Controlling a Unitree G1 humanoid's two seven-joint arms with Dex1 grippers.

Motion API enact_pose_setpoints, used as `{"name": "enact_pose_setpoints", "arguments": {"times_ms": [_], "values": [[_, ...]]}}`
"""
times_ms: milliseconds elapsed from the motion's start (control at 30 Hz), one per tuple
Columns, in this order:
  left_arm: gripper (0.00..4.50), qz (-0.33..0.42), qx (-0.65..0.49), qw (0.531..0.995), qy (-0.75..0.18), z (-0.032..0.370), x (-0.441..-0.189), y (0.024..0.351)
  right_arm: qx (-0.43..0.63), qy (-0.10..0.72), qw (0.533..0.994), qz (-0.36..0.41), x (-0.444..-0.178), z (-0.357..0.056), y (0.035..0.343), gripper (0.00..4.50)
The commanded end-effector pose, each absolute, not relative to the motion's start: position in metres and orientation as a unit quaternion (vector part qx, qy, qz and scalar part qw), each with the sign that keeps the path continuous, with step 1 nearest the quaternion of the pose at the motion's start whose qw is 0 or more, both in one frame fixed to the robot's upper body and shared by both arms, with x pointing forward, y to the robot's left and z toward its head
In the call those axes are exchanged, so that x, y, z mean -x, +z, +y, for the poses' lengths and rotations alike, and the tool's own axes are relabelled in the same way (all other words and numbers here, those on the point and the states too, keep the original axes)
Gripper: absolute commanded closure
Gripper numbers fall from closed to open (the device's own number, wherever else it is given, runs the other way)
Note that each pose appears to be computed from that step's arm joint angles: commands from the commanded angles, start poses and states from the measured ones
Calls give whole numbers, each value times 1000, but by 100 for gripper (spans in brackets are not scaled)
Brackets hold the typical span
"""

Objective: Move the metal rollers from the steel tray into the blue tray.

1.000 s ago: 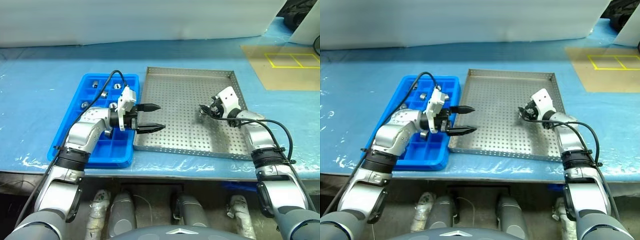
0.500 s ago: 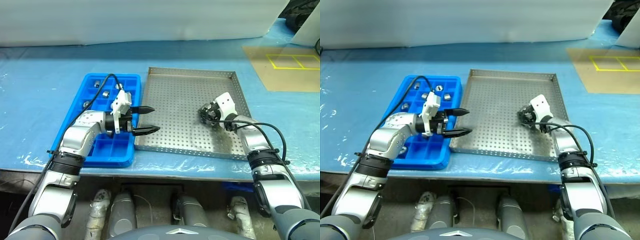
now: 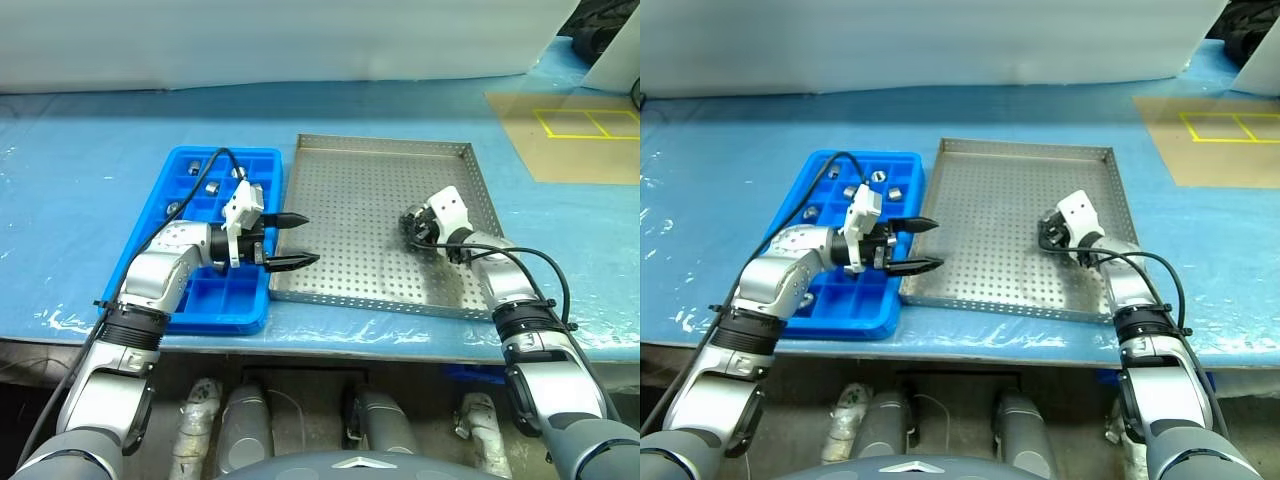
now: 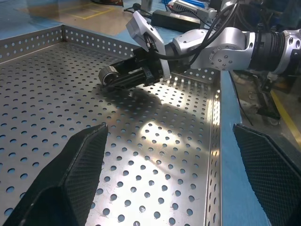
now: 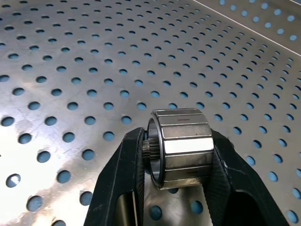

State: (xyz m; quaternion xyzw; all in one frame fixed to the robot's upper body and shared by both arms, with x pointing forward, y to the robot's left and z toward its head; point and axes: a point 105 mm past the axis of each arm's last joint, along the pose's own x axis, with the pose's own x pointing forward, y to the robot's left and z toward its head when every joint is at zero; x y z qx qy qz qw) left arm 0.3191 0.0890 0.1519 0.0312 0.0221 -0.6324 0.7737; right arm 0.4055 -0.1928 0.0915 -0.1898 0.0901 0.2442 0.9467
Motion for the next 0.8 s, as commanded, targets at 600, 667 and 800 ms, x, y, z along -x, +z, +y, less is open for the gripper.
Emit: {"name": "enact_pose_setpoints", "arguments": {"times_ms": [600,667,800], "values": [[0,36,-148,851,-503,205,-261,205,138,737,661,-14,-306,32,171,328],[0,54,-145,859,-488,209,-242,200,122,771,625,7,-297,47,163,328],[0,65,-136,874,-463,210,-225,196,135,793,594,21,-292,58,149,328]]}}
